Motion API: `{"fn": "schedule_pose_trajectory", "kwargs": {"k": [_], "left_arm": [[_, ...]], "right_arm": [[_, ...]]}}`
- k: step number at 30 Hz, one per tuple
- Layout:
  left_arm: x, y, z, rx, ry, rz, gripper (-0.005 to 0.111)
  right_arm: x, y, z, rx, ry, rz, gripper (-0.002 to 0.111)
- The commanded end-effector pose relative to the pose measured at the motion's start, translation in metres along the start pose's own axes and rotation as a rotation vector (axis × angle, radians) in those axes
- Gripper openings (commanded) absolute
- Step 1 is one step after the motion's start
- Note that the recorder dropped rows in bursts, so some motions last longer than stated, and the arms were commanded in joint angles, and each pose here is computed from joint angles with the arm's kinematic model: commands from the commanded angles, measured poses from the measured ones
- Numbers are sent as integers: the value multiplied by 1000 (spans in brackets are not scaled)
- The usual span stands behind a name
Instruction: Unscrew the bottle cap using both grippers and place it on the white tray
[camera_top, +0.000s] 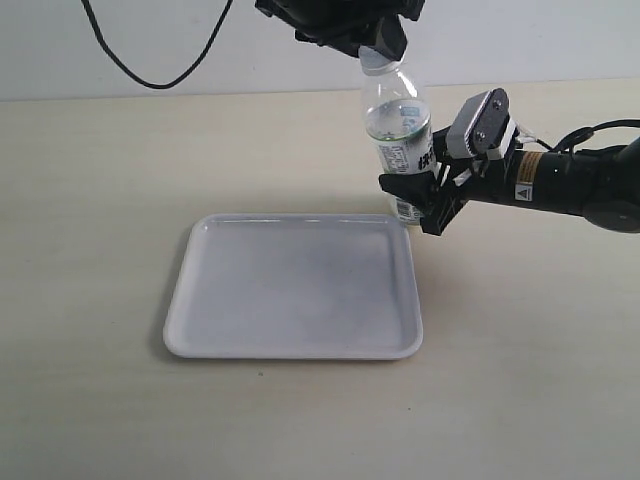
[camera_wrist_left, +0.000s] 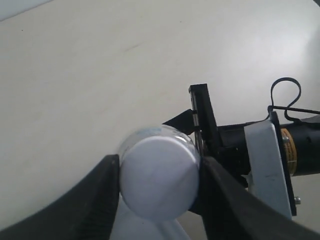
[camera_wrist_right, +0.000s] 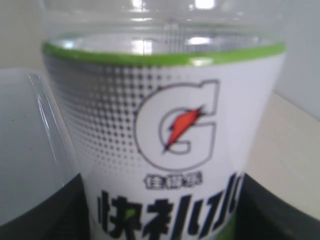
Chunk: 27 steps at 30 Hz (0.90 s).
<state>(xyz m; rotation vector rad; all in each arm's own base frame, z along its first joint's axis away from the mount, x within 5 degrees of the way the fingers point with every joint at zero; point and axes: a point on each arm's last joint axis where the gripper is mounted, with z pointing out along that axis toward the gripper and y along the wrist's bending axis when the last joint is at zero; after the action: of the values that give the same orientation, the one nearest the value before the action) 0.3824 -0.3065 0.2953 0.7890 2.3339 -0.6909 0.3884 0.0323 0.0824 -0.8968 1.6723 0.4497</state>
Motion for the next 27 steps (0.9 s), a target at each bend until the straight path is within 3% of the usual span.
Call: {"fn": "schedule_pose_trajectory", "kwargs": {"k": [1, 5, 11, 17, 25, 27], "left_arm": [[2, -2, 2, -18, 19, -58, 0], [6, -7, 6, -158, 35, -99, 0], [3, -23, 5, -174, 13, -168, 0], [-3, -25, -9, -216, 21, -370, 0], [3, -25, -10, -254, 48, -747, 0], [4, -25, -10, -260, 53, -776, 0]], "right_arm": [[-6, 0, 0, -4, -57, 5, 0], [-6, 0, 0, -4, -57, 5, 0], [-6, 0, 0, -4, -57, 5, 0], [-7, 0, 0, -5, -62, 5, 0], [-7, 0, 0, -5, -62, 8, 0], [-7, 0, 0, -5, -62, 8, 0]]}}
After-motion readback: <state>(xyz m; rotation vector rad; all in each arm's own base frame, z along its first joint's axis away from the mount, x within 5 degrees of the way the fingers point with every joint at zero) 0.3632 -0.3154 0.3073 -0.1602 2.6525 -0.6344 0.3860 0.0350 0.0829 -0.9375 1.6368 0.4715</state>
